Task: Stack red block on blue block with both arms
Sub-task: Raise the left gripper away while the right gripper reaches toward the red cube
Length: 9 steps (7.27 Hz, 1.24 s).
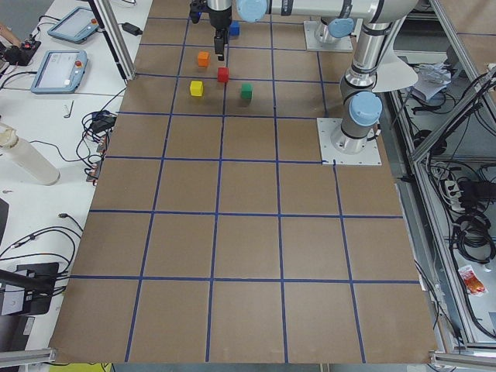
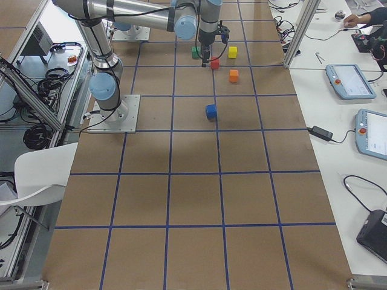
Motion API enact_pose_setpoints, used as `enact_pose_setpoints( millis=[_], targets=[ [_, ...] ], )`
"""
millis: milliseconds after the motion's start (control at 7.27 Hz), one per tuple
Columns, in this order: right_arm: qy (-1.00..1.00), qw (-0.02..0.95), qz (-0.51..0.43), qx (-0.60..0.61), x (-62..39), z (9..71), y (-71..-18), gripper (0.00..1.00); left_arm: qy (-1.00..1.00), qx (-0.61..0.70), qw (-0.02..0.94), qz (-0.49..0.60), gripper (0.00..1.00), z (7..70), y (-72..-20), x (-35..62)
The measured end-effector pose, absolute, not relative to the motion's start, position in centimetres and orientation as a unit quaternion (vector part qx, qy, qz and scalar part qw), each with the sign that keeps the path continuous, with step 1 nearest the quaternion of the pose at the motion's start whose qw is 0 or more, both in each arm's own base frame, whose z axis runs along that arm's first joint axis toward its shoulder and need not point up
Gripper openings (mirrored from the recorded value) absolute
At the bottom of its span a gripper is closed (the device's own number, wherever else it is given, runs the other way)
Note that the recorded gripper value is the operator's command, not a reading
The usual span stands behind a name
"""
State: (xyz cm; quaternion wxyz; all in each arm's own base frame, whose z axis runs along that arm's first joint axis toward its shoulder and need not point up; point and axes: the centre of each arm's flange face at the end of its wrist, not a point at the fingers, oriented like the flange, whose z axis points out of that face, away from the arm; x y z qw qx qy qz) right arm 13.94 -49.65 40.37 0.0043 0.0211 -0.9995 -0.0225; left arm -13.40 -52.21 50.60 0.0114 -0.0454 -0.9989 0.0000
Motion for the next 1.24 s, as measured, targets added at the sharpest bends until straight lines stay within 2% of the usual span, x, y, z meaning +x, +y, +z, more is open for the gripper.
enact_pose_setpoints(
  millis=[275,688,1239],
  targets=[
    [-1.0,0.004,0.006,0.028,14.9,38.9,-51.9,1.0,-0.999,-0.038,0.01,0.011,1.0,53.2,-49.4,-12.5],
    [-0.997,-0.004,0.057,0.05,23.1,36.3,-53.9,1.0,-0.999,-0.033,0.012,0.006,1.0,51.1,-48.5,-12.5],
    [-0.998,-0.015,0.055,0.036,32.1,30.1,-55.0,1.0,-0.999,-0.033,0.013,0.013,1.0,50.7,-48.2,-12.6]
  ],
)
